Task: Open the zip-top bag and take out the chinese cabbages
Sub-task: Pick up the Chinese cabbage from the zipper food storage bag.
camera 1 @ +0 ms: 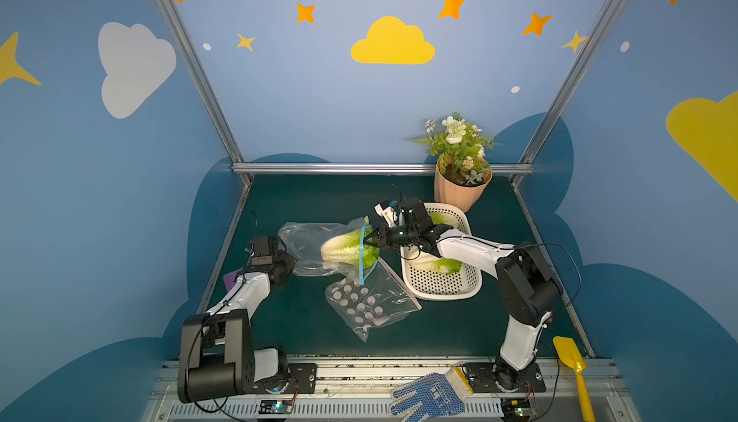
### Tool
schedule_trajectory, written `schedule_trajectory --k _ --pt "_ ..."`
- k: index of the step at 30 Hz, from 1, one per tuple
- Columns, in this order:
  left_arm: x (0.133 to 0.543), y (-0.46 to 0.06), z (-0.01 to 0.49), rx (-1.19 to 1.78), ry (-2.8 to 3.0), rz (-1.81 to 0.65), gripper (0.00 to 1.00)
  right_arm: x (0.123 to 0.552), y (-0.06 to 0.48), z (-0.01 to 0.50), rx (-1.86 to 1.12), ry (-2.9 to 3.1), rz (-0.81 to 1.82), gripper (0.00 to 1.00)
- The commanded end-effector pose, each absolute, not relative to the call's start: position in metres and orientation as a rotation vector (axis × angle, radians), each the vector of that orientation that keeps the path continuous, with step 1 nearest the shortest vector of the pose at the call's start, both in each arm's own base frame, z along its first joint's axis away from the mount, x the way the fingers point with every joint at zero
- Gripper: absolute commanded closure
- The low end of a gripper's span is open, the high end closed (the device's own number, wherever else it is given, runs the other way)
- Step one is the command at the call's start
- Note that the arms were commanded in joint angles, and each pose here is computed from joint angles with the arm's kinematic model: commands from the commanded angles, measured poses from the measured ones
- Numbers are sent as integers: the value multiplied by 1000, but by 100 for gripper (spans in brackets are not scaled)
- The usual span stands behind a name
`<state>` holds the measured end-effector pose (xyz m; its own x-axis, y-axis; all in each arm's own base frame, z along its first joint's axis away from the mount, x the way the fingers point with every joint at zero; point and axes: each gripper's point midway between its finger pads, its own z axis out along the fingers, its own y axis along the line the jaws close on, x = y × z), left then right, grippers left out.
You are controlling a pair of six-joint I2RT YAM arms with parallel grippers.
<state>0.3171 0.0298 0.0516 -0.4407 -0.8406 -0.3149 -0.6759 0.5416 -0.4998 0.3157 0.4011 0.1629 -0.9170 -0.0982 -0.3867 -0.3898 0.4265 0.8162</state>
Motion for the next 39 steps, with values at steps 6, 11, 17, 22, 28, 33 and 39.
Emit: schedule_trajectory --k 6,11,17,22,28,33,39 --pt "321 44 59 -1223 2235 -336 95 312 390 202 -455 2294 1507 100" --pt "324 44 58 -1223 2235 -342 95 310 385 212 -463 2279 1499 100" --pt "329 43 55 -1219 2241 -353 95 308 381 220 -467 2257 1496 100" --pt "331 44 53 -1220 2248 -351 95 305 379 226 -480 2249 1492 100" --pt "332 44 49 -1223 2259 -348 95 301 373 231 -494 2243 1479 100" --pt "334 42 46 -1224 2266 -357 95 299 366 237 -501 2230 1470 100" --pt "337 42 44 -1221 2273 -361 95 297 354 239 -500 2232 1444 100"
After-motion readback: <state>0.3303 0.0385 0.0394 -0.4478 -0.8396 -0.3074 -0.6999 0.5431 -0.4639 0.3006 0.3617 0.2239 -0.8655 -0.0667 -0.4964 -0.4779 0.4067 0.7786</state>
